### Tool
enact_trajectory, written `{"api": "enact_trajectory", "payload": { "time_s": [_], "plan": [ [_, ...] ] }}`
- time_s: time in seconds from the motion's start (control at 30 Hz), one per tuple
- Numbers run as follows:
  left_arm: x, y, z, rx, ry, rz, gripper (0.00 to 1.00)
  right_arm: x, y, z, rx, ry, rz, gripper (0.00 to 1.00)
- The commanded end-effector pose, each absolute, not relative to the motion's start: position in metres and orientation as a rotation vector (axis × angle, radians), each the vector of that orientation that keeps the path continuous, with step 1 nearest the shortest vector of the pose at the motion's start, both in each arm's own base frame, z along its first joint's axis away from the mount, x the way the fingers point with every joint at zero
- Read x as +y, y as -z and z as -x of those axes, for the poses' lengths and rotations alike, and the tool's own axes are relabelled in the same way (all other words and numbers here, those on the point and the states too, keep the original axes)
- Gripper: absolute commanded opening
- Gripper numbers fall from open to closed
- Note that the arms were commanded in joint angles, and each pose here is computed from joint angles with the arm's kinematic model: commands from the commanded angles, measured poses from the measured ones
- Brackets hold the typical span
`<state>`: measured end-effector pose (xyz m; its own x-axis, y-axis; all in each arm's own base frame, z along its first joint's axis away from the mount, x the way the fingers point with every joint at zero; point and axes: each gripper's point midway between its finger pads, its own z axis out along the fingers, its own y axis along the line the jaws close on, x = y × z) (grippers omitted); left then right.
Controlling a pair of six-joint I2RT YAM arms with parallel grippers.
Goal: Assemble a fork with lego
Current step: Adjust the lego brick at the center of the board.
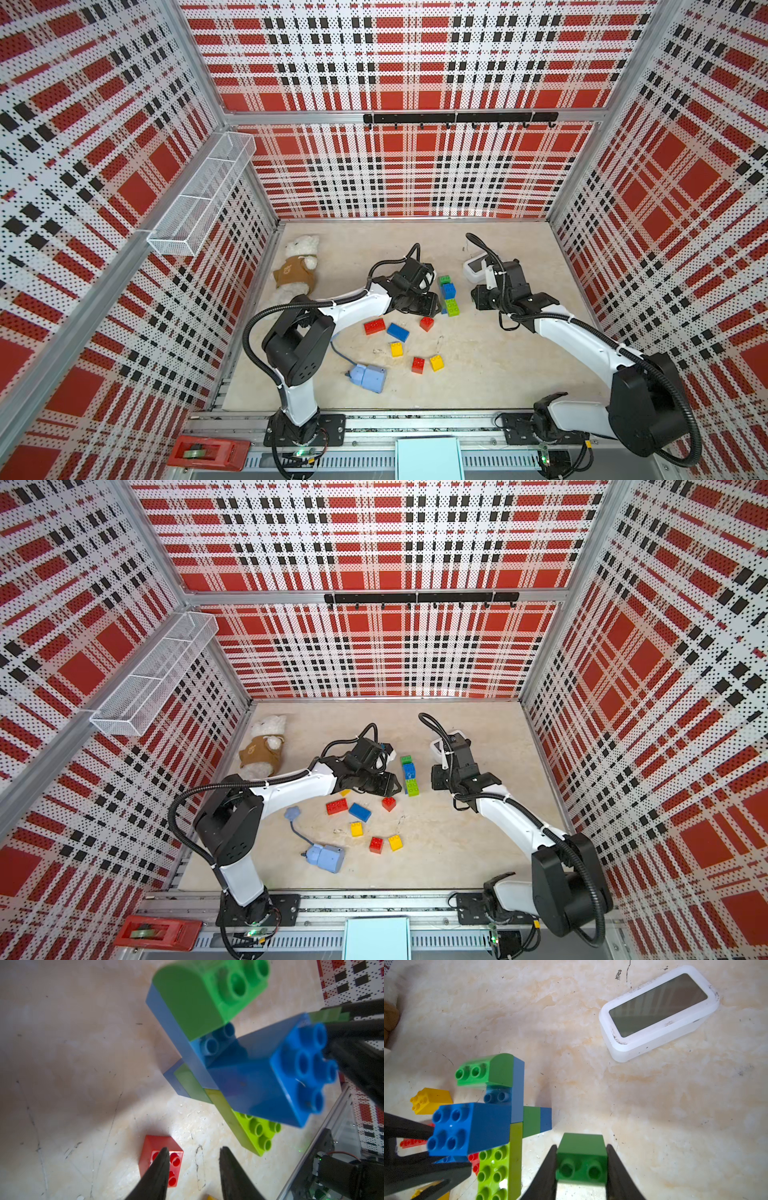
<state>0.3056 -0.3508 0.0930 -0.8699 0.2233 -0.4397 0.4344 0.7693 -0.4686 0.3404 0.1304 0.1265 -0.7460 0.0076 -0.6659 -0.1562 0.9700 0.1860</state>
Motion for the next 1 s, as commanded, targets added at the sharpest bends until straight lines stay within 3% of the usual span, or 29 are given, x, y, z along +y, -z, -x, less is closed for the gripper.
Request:
{"api": "enact_trajectory", "payload": {
  "time_s": [0.0, 0.63, 0.97],
  "plan": [
    [-0.354, -0.109, -0.315, 2.529, 0.791, -0.424, 0.46, 0.128, -0.139, -0.344, 2.353, -0.286, 0.116, 0.00],
    [-0.378, -0.102, -0.307, 2.528, 0.819, -0.464, 0.50, 0.126, -0.142, -0.343, 2.346, -0.291, 0.110, 0.00],
    [-0.383, -0.098, -0.304, 2.530, 0.821, -0.459, 0.60, 0.125, -0.140, -0.341, 2.347, -0.286, 0.102, 0.00]
  ]
}}
